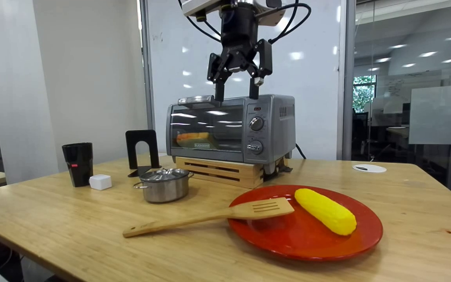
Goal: Turn the top knob on the microwave to the left
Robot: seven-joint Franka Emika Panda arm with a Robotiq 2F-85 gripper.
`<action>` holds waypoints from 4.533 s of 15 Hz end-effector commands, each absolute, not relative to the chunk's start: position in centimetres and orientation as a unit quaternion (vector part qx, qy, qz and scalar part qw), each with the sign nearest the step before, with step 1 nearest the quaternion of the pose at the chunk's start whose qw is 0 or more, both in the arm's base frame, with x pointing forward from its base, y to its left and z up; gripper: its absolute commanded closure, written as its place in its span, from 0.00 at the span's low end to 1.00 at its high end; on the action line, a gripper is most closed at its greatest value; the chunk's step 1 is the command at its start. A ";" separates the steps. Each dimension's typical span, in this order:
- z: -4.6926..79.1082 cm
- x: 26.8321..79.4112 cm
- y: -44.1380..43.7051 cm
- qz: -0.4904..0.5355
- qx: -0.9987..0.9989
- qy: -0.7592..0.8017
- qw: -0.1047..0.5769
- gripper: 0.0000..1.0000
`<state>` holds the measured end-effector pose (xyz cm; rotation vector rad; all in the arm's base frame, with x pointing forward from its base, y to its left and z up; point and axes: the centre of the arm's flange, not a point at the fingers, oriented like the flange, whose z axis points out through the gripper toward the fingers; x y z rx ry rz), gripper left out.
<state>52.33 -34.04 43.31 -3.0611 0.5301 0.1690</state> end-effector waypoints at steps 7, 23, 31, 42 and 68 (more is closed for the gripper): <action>41.6 56.2 -35.5 0.061 -0.982 0.174 0.048 0.00; 40.8 59.7 -41.2 0.098 -0.977 0.056 0.180 0.00; 38.2 61.4 -40.8 0.078 -0.971 0.133 0.183 0.00; 37.8 64.2 -40.2 0.070 -0.971 0.139 0.182 0.00; 37.2 62.3 -40.3 0.080 -0.977 0.112 0.163 0.98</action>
